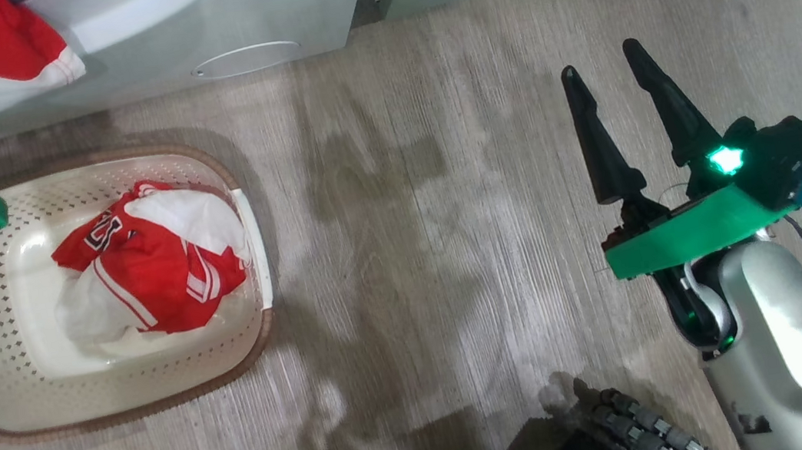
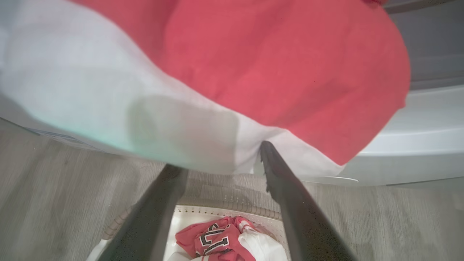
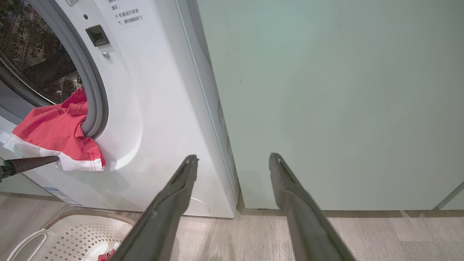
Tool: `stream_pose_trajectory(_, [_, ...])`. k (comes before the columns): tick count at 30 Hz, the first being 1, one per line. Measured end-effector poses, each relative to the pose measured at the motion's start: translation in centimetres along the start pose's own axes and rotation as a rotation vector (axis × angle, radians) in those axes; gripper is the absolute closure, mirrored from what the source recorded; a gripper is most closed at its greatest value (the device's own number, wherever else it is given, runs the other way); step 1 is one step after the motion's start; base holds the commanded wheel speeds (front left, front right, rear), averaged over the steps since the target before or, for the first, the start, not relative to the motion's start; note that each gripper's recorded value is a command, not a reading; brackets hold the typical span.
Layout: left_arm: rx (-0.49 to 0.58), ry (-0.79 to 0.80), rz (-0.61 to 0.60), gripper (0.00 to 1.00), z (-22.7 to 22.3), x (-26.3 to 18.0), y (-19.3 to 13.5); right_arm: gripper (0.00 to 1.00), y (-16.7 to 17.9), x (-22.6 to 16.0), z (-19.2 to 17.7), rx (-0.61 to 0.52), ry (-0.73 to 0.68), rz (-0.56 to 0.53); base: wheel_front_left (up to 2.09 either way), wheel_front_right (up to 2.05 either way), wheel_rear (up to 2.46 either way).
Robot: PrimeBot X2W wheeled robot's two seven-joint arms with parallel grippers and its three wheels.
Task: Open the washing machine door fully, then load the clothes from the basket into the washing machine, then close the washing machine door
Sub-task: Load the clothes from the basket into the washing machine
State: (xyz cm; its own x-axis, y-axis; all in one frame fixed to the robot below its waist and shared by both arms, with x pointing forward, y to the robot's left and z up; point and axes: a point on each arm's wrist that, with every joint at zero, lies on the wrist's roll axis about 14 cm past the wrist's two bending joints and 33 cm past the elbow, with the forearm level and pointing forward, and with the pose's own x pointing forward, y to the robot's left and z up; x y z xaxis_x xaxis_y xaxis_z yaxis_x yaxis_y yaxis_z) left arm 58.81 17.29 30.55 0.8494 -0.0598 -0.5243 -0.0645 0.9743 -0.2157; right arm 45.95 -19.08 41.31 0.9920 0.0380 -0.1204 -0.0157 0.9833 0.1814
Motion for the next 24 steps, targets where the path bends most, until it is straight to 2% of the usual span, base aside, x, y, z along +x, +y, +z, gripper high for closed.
stream_pose_trajectory(1, [0.004, 0.001, -0.010, 0.15, 0.0, 0.1, -0.1, 0.00, 0.0, 0.0, -0.1, 0.003, 0.002, -0.001, 0.00, 0.00, 0.00])
stream_pose_trajectory(2, [0.012, -0.004, -0.018, 0.69, 0.1, 0.1, -0.2, 0.00, 0.0, 0.0, -0.1, 0.005, 0.002, -0.001, 0.00, 0.00, 0.00])
stream_pose_trajectory(3, [0.019, -0.005, -0.026, 1.00, 0.1, 0.1, -0.3, 0.00, 0.0, 0.0, -0.1, 0.006, 0.002, -0.001, 0.00, 0.00, 0.00])
stream_pose_trajectory(10, [0.066, 0.056, -0.081, 1.00, 0.2, -0.3, -1.4, 0.00, 0.5, 0.3, 0.1, 0.034, -0.009, 0.010, 0.00, 0.00, 0.00])
stream_pose_trajectory(20, [0.180, 0.036, -0.193, 1.00, 6.7, 0.5, -5.2, 0.00, 0.5, 0.3, -0.2, 0.064, -0.005, 0.007, 0.00, 0.00, 0.00])
stream_pose_trajectory(24, [0.182, 0.056, -0.215, 1.00, 8.6, 1.5, -6.4, 0.00, -0.2, 0.3, -0.5, 0.094, -0.003, -0.018, 0.00, 0.00, 0.00])
